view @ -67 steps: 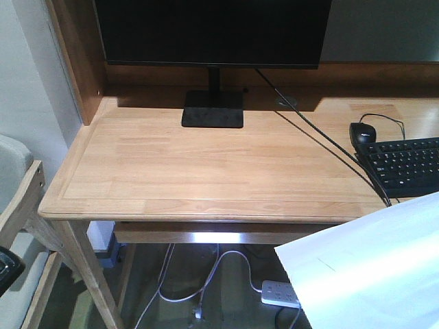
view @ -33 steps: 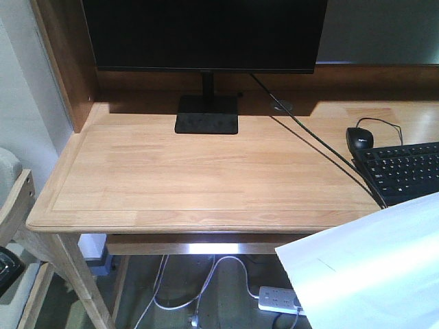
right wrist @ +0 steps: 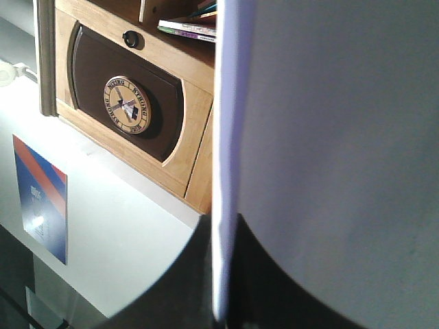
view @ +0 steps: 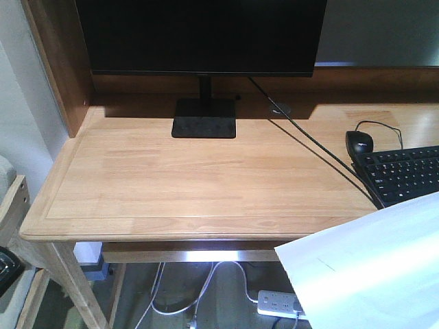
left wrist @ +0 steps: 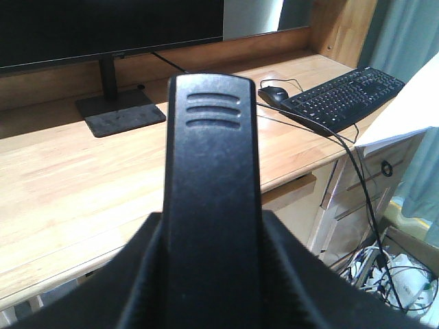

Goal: Grab stapler and paper to desk for stapling
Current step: 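Drive forward to the desk holding stapler and paper, then stop at the desk edge with both items held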

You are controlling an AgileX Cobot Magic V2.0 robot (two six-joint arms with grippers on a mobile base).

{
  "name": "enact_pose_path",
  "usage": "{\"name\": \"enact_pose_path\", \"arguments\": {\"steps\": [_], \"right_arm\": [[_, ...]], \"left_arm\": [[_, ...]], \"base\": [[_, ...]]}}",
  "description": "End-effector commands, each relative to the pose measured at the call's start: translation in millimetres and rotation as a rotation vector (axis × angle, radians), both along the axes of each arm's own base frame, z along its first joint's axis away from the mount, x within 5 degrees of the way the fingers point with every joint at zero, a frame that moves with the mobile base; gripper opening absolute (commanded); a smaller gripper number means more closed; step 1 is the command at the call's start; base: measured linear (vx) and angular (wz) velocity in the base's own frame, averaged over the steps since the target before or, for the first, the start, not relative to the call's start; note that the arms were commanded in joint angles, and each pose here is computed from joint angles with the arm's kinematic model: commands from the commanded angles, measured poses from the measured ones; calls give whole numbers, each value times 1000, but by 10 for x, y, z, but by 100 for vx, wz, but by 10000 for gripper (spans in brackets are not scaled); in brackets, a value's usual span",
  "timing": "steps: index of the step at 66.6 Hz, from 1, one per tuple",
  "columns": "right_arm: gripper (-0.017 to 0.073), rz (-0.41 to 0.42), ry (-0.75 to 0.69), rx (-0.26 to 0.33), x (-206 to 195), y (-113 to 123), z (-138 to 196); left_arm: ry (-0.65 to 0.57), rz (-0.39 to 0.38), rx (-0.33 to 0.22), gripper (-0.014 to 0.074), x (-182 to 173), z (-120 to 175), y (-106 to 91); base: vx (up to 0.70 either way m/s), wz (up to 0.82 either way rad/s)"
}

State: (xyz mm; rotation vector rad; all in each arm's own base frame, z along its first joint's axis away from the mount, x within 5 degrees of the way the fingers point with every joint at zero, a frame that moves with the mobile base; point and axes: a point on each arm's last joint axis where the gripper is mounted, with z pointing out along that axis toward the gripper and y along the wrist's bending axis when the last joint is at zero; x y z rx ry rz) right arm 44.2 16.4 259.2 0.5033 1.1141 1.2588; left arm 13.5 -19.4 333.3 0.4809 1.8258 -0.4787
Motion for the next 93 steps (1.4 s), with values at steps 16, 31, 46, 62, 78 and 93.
{"name": "enact_pose_path", "arguments": {"steps": [16,31,46,62,78,93], "right_arm": [[-2,15,-75,3,-38,9,127],[-2,15,-75,3,-38,9,127],[-2,15,-75,3,-38,9,127],[-2,15,-75,3,-38,9,127],[-2,15,-75,3,-38,9,127],[-2,15,-75,3,-38,9,127]], "left_arm": [[-99,8,-84,-7,20,185,-7],[-99,8,-84,-7,20,185,-7],[-99,8,-84,-7,20,185,-7],[-99,8,-84,-7,20,185,-7],[-99,8,-84,-7,20,185,-7],[-99,8,-84,-7,20,185,-7]], "base": [[4,-1],[4,0],[4,1],[3,1],[4,0],[4,1]]}}
